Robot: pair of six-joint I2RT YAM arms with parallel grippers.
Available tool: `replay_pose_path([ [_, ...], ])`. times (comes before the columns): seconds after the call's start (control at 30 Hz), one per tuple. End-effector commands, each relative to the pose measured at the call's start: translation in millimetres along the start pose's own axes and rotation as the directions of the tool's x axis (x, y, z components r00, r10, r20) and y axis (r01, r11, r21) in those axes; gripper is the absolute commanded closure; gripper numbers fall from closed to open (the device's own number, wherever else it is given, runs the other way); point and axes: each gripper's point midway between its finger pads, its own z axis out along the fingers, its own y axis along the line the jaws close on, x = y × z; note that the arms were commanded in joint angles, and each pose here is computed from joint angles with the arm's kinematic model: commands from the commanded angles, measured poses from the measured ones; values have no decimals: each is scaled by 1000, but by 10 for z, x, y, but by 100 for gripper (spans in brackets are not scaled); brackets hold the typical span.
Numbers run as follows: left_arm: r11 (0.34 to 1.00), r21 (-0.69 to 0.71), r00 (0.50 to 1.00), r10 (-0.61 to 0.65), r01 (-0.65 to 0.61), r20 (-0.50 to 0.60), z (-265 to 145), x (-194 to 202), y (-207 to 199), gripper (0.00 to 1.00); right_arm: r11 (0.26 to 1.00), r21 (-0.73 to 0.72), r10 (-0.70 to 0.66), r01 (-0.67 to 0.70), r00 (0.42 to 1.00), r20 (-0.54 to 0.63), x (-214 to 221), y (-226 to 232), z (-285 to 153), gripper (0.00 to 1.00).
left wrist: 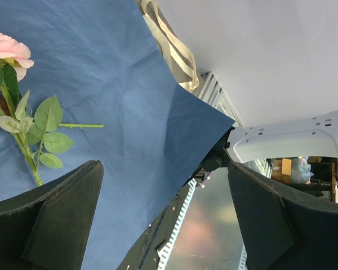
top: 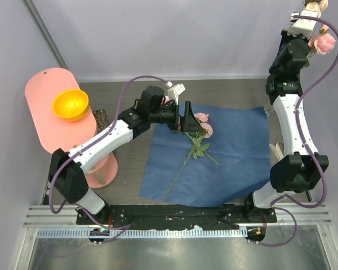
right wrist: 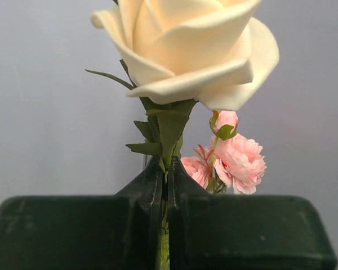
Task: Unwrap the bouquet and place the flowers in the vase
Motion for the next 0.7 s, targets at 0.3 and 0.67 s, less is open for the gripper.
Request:
replay_pose_path([
  [0.3,998,52,1000,24,-25,12,21,-56,-96,3,999,34,-4,3,1000,23,40,-95,-51,99],
  [0.67,999,52,1000,12,-12,-4,57,-20,-65,3,999,34,21,-21,1000,-15,257,-89,-72,99],
])
